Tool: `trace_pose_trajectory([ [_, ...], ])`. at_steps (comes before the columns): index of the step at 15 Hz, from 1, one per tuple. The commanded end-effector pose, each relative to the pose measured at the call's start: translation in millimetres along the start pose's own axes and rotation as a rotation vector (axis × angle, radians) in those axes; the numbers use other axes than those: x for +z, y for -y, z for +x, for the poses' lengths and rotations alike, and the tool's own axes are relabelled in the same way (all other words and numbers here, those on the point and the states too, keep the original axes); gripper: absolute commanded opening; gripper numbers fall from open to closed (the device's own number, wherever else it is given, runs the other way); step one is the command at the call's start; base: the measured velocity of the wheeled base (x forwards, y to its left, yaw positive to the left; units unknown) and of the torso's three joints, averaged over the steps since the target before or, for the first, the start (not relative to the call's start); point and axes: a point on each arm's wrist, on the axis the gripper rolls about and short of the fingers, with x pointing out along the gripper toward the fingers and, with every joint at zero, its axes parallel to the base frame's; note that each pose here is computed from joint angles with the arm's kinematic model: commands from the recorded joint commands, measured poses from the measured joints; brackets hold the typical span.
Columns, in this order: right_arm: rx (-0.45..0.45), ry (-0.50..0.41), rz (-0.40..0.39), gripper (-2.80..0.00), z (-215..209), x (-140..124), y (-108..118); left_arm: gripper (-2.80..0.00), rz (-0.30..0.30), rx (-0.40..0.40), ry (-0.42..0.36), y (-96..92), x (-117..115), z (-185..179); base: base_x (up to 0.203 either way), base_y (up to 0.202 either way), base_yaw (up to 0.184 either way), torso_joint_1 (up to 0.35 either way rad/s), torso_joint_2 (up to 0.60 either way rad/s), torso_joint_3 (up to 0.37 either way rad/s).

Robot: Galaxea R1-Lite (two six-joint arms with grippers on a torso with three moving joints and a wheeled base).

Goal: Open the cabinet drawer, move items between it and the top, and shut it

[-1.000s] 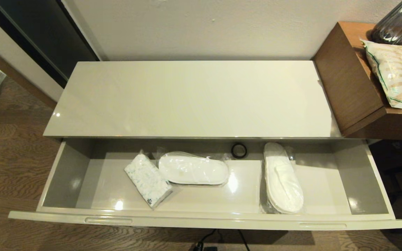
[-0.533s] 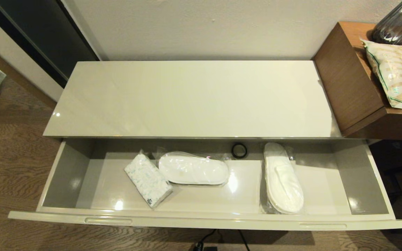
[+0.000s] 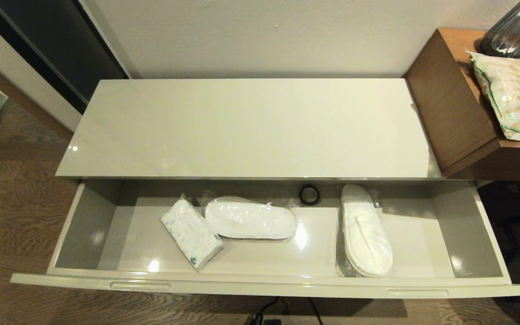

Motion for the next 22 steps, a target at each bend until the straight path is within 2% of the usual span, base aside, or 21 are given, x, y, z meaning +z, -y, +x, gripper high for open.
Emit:
trace_pose_trajectory([
  [1,-0.003,-0.013,0.019,-2.80,0.5,-1.7,0.0,-2.80,0.000,0.001,0.002,0.0,0.0,-0.1,0.000,0.000,0.000,0.000,0.00,0.000],
  [22,-0.004,-0.009,0.053,-2.80,0.6,-1.5,0.0,-2.80,0.000,0.001,0.002,0.0,0.0,-0.1,0.000,0.000,0.000,0.000,0.00,0.000],
])
